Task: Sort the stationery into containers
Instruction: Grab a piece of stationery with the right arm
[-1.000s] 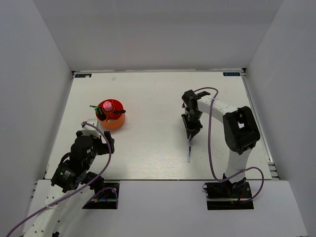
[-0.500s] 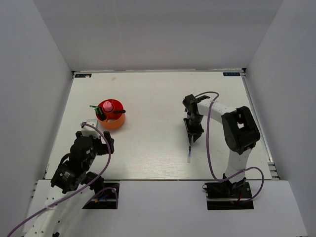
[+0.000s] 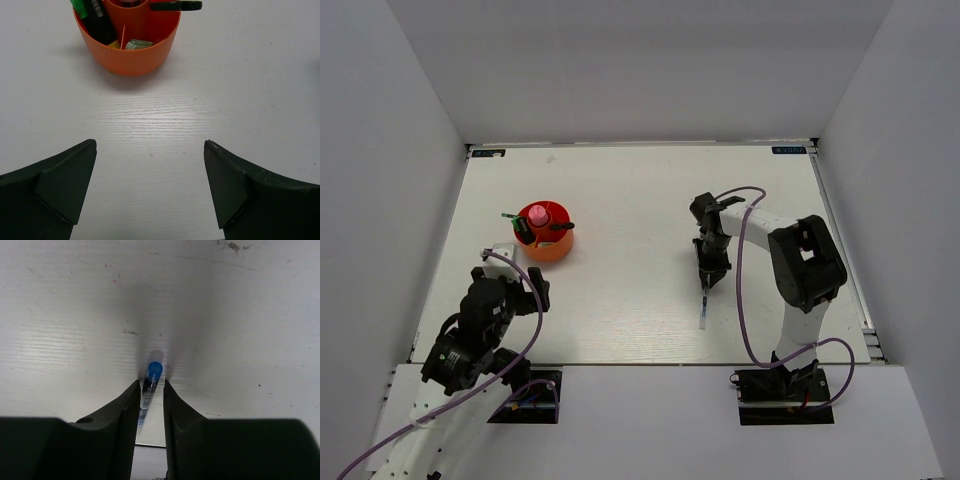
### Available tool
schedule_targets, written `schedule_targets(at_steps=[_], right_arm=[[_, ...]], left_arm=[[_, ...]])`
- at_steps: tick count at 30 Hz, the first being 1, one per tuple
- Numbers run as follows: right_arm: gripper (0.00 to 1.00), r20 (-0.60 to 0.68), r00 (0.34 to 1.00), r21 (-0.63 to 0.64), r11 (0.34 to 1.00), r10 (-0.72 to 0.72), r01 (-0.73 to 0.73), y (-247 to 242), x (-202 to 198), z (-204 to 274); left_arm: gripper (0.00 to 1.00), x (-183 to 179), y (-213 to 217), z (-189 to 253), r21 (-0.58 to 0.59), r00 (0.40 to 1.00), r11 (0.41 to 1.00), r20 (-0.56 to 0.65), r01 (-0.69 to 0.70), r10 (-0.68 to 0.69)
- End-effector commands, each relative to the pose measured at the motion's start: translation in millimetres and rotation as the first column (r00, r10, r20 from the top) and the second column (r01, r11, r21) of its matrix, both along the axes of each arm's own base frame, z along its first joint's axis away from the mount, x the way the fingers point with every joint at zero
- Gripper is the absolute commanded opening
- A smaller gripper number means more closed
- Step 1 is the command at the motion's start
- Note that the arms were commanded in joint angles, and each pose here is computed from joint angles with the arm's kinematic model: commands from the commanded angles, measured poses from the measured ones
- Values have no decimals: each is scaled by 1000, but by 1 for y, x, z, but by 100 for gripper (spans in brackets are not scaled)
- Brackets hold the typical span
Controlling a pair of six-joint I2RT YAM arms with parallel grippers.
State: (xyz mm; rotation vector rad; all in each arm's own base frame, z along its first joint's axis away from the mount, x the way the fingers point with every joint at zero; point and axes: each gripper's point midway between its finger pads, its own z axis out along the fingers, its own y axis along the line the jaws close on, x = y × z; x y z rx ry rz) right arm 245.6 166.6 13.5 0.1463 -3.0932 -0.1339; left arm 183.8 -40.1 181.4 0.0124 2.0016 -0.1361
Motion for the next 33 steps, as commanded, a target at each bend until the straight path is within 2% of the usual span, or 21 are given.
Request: schedule_targets(at_steps=[1,5,9,16,20,23,24,27,29,33], right_arm=[[28,5,999,-28,999,-31,32,-4,-2,-7],[28,17,999,-62,997,-44,45,-13,-5,-12],[22,14,998,-82,995,-64,65,-15,-5,-17],[3,7,998,-77,995,-70,70,-14,-6,-22],[0,27,997,-40,997,-71,72,-7,-1,-19],[0,95,994,9,998,-61,61,2,16,-6],[0,134,989,68,997,-56,48,16,30,10],[0,217,976,124,992,-28,1,31,56,36],[0,307,952,153,986,10,-60,46,81,63],[0,406,910,198,965,79,-172,66,108,86]], left_arm=[[99,-1,4,2,9,1000,1000,10,-14,14],[99,-1,4,2,8,1000,1000,9,-16,16],[99,-2,6,3,5,1000,1000,16,-21,21],[99,-3,7,5,2,999,1000,23,-28,28],[99,-4,8,5,2,999,1000,20,-28,28],[99,-4,7,5,1,999,1000,18,-29,29],[99,-4,6,7,1,1000,1000,21,-22,22],[99,-2,7,8,3,999,1000,19,-28,28],[99,-2,6,12,2,999,1000,20,-27,27],[99,0,6,20,-3,999,1000,28,-27,27]])
